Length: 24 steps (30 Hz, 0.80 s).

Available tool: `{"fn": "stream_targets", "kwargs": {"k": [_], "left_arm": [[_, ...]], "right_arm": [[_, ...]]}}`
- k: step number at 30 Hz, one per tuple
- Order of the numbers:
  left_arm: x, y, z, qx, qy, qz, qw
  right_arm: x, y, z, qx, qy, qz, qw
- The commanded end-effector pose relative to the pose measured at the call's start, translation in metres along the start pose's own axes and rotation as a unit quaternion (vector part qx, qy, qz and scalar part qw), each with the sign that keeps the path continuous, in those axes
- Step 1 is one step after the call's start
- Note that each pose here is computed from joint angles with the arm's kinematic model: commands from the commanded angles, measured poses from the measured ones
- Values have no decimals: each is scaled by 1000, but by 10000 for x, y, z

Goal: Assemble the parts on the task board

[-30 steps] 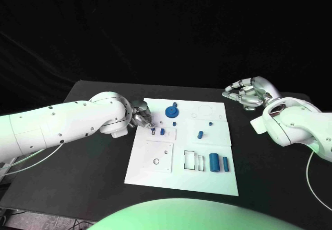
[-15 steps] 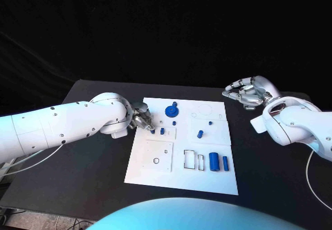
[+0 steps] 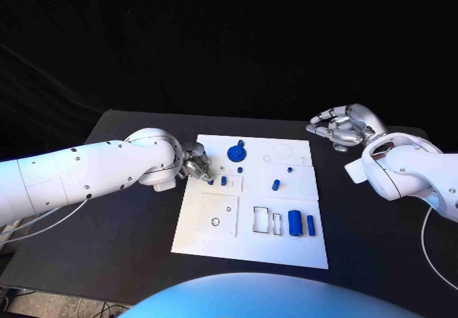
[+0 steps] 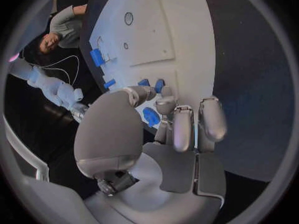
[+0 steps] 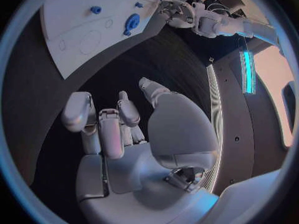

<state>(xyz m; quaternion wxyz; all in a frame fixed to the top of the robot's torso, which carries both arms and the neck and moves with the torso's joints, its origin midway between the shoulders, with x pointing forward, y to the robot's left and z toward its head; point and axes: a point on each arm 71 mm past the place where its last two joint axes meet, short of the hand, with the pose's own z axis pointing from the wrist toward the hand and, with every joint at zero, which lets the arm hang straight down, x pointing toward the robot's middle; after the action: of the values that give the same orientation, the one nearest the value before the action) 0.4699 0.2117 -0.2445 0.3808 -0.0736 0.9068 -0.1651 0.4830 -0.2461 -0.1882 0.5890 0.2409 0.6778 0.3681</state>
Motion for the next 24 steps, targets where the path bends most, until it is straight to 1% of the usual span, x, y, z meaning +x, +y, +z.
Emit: {"fn": "stream_targets", "kwargs": {"k": [1,7,14,18,24], "left_arm": [[29,-19,6,3,11,8,1000],[31,-22,14,3,12,9,1000],[36,-39,32,3,13,10,1000],[42,-47,52,2,14,11,1000],[67,-54,82,0,20,13,1000]], "right_arm": [[6,11,2,-9,0,2,1000],[15,12,9,-16,1,12,1000],[55,8,18,-21,17,44,999],[74,17,22,-29,25,61,997],[78,26,22,-38,27,74,996]]}}
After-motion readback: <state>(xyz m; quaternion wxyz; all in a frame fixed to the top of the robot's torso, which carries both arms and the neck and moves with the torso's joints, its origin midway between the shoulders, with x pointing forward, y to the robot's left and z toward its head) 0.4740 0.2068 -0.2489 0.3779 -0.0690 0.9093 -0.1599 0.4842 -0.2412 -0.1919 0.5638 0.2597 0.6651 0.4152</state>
